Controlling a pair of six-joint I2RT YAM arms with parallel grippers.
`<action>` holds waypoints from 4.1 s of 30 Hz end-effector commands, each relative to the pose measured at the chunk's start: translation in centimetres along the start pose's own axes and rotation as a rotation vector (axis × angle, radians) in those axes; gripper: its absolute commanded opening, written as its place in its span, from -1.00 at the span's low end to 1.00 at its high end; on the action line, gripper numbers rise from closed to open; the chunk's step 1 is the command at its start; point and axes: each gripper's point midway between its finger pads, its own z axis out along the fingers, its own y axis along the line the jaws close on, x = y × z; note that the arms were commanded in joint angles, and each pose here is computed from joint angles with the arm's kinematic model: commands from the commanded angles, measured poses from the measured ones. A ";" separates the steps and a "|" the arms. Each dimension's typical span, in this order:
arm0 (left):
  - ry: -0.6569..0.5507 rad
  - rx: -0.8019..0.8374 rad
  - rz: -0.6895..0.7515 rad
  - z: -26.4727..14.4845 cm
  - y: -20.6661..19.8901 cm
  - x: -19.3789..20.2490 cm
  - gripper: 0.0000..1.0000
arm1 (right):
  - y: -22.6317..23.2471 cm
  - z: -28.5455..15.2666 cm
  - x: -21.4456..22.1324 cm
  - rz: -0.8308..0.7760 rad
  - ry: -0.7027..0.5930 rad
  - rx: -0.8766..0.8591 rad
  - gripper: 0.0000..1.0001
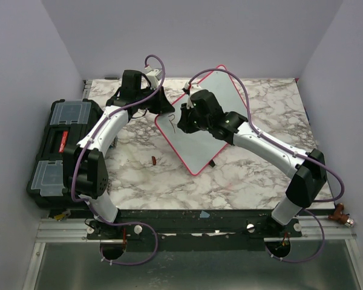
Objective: Write a sentence on the whiteboard
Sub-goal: Write on the whiteboard at the whiteboard stand.
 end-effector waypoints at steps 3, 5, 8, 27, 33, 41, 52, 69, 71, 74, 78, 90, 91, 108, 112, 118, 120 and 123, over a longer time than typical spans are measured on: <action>0.009 0.005 0.093 -0.7 -1.3 0.2 -1.00 | -3.1 0.8 3.2 -0.014 0.086 0.152 -0.99; 0.010 0.004 0.092 -0.6 -1.3 0.2 -1.00 | -3.5 0.7 3.6 -0.016 0.094 0.166 -0.99; 0.011 0.003 0.091 -0.6 -1.2 0.2 -1.00 | -3.8 0.5 4.0 -0.019 0.104 0.181 -0.99; 0.011 0.002 0.091 -0.6 -1.2 0.2 -1.00 | -1.0 0.0 6.2 -0.018 0.188 0.001 -0.99; 0.014 0.002 0.089 -0.5 -1.1 0.3 -1.00 | 0.4 -0.3 6.2 -0.011 0.199 -0.079 -0.99; 0.014 0.002 0.090 -0.5 -1.1 0.3 -1.00 | 1.2 -0.7 5.3 -0.011 0.181 -0.110 -0.98; 0.017 -0.005 0.089 -0.6 -1.0 0.5 -1.00 | -1.0 -3.1 2.2 -0.005 0.015 0.011 -0.99; 0.011 -0.006 0.095 -1.0 -1.4 0.4 -1.00 | -3.9 -4.8 -1.5 -0.049 -0.107 0.131 -0.99; 0.011 -0.009 0.098 -1.0 -1.5 0.4 -1.00 | -4.0 -4.8 -2.0 -0.057 -0.114 0.131 -0.99; 0.016 -0.011 0.099 -1.1 -1.5 0.4 -1.00 | -4.5 -4.6 -2.5 -0.066 -0.122 0.139 -0.99; 0.016 -0.014 0.102 -1.0 -1.4 0.5 -1.00 | -5.1 -4.1 -2.9 -0.068 -0.122 0.140 -0.99; 0.016 -0.004 0.103 -0.9 -1.7 0.3 -1.00 | -2.7 -2.8 -3.8 -0.093 -0.120 0.004 -0.99; 0.016 -0.003 0.104 -0.8 -1.7 0.4 -1.00 | -2.6 -2.6 -3.9 -0.093 -0.118 0.001 -0.99; 0.015 -0.009 0.103 -0.9 -1.7 0.3 -1.00 | -2.3 -0.5 -3.2 -0.081 -0.088 -0.019 -0.99; 0.015 -0.009 0.104 -0.9 -1.7 0.3 -1.00 | -2.5 -0.2 -2.6 -0.082 -0.076 -0.014 -0.99; 0.015 -0.009 0.104 -0.9 -1.7 0.3 -1.00 | -3.1 0.1 -1.3 -0.087 -0.047 0.003 -0.99; 0.015 -0.009 0.103 -0.9 -1.6 0.3 -1.00 | -3.3 0.1 -0.8 -0.085 -0.037 0.006 -0.99; 0.017 -0.009 0.102 -0.8 -1.6 0.4 -1.00 | -3.5 0.1 -0.2 -0.086 -0.024 0.012 -0.99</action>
